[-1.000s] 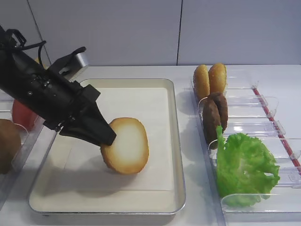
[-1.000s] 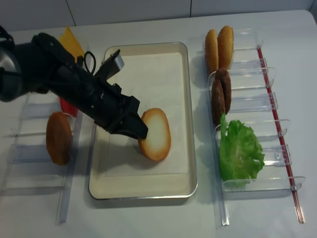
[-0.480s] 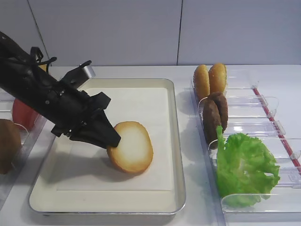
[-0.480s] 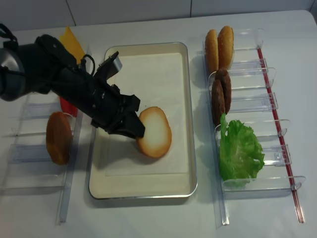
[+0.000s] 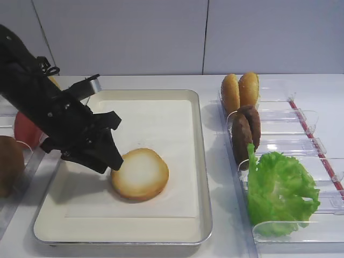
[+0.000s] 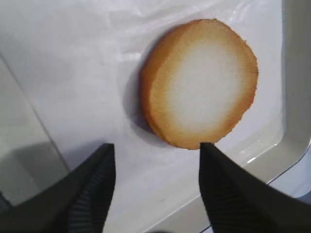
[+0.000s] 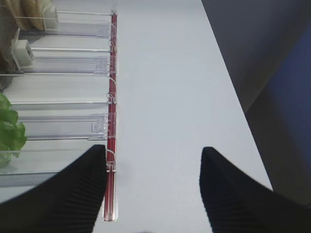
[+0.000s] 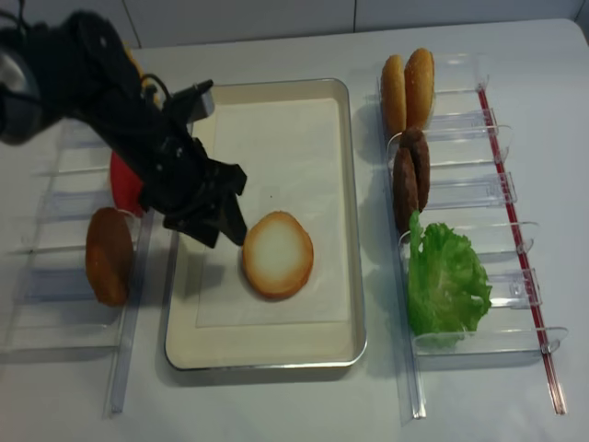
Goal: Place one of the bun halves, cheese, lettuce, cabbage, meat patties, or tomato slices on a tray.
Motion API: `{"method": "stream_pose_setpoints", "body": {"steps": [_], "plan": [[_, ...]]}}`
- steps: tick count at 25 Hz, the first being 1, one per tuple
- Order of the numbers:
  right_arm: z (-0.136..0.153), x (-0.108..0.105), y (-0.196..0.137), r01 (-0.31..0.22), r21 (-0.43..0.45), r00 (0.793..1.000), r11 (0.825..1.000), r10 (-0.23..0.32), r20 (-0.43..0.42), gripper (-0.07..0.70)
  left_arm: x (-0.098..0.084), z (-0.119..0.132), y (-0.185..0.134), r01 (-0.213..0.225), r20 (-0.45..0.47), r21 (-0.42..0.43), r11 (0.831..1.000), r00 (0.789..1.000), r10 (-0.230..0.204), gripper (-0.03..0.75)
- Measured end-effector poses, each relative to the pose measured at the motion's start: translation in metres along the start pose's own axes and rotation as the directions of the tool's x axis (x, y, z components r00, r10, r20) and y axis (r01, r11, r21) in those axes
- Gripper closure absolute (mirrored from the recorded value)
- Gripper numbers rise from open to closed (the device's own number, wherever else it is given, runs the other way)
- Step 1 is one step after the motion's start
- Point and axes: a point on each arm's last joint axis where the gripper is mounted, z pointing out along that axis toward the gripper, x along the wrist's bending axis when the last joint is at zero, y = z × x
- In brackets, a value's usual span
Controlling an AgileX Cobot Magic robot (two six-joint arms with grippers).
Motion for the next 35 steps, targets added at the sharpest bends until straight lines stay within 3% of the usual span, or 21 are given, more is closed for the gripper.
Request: {"method": "stream_pose_setpoints", "body": {"steps": [4,9,12,16,24,31,35], "plan": [[0.000,0.000,0.000,0.002,0.000,1.000,1.000,-0.002,0.000,0.220,0.003,-0.017,0.009,0.031,-0.108,-0.035,0.999,0.994,-0.034,0.351],[0.000,0.000,0.000,0.006,0.000,1.000,1.000,-0.006,0.000,0.220,0.005,-0.036,0.004,0.073,-0.228,-0.086,0.994,0.969,-0.091,0.351],[0.000,0.000,0.000,0.006,0.002,1.000,1.000,-0.006,0.000,0.220,0.003,-0.056,-0.005,0.067,-0.297,-0.138,0.988,0.949,-0.106,0.351],[0.000,0.000,0.000,0.006,0.002,1.000,1.000,-0.006,0.000,0.220,-0.006,-0.089,-0.024,0.026,-0.364,-0.234,0.972,0.925,-0.112,0.351],[0.000,0.000,0.000,0.006,0.002,1.000,1.000,-0.006,0.000,0.223,-0.015,-0.129,-0.097,-0.027,-0.464,-0.367,0.930,0.872,-0.157,0.351],[0.000,0.000,0.000,0.006,0.002,1.000,1.000,-0.006,0.000,0.223,-0.019,-0.130,-0.170,-0.068,-0.464,-0.439,0.896,0.871,-0.162,0.351],[0.000,0.000,0.000,0.006,0.002,1.000,1.000,-0.006,0.000,0.223,-0.018,-0.125,-0.213,-0.094,-0.458,-0.492,0.865,0.873,-0.165,0.353]]}}
